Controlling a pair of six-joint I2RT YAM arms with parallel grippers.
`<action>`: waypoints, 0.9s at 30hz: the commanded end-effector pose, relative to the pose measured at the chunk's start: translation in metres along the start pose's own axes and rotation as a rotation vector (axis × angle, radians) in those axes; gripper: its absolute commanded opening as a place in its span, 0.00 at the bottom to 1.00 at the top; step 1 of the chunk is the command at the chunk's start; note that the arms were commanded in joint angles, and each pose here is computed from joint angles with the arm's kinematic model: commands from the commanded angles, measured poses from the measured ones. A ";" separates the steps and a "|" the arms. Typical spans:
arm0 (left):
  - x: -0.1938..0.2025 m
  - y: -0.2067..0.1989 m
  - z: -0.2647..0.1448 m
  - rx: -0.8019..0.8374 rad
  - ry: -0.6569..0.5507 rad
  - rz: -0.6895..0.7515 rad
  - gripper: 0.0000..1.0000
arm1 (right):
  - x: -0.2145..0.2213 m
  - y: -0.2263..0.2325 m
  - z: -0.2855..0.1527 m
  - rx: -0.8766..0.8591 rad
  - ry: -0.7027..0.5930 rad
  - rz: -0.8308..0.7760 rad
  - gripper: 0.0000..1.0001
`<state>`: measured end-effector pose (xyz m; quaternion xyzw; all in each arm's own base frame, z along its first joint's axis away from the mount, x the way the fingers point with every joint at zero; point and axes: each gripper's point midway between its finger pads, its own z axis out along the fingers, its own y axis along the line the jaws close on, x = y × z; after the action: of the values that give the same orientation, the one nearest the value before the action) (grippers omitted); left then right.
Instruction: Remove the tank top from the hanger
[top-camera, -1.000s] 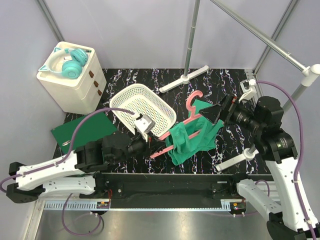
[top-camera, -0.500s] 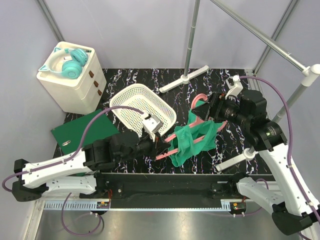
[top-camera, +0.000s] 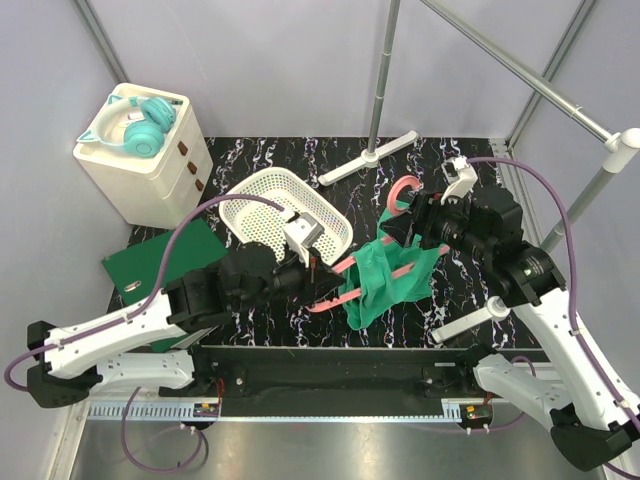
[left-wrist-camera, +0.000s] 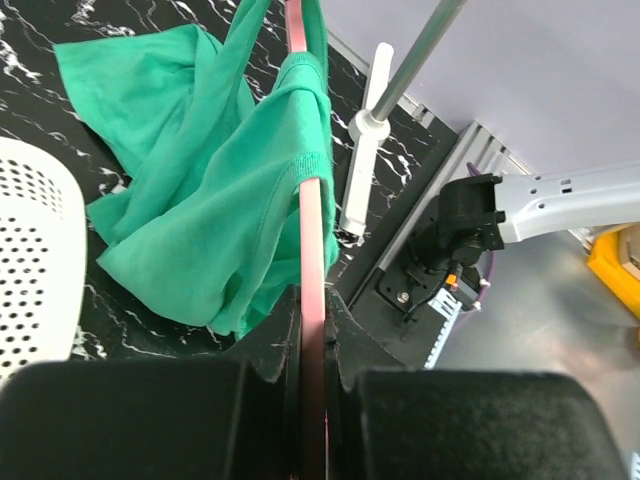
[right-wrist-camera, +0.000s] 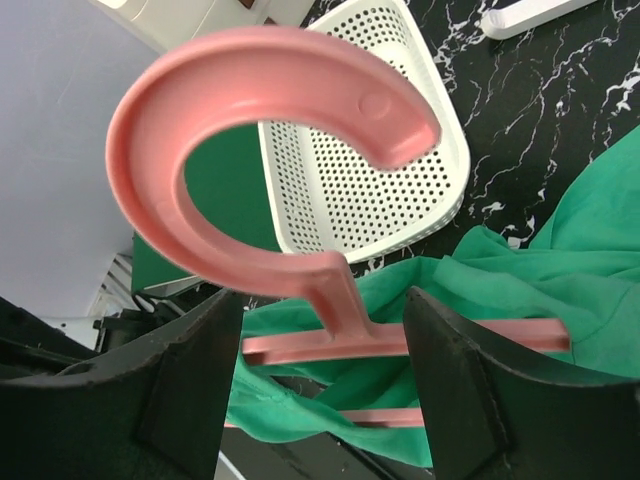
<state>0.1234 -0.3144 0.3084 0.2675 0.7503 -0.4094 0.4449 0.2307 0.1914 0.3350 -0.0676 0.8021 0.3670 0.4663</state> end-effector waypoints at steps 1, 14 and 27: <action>-0.040 -0.029 -0.005 0.123 -0.094 -0.050 0.00 | -0.015 -0.003 0.000 0.014 -0.093 -0.075 0.69; -0.069 -0.018 0.000 0.056 -0.139 -0.036 0.17 | -0.040 -0.029 0.012 0.152 -0.198 -0.149 0.00; -0.119 -0.012 -0.026 -0.008 -0.316 0.018 0.74 | -0.093 -0.058 -0.005 0.396 -0.336 -0.294 0.00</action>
<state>0.1569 -0.3100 0.3636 0.2278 0.7289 -0.4004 0.5064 0.2923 0.1463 0.3345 -0.0586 0.7926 0.1813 0.5792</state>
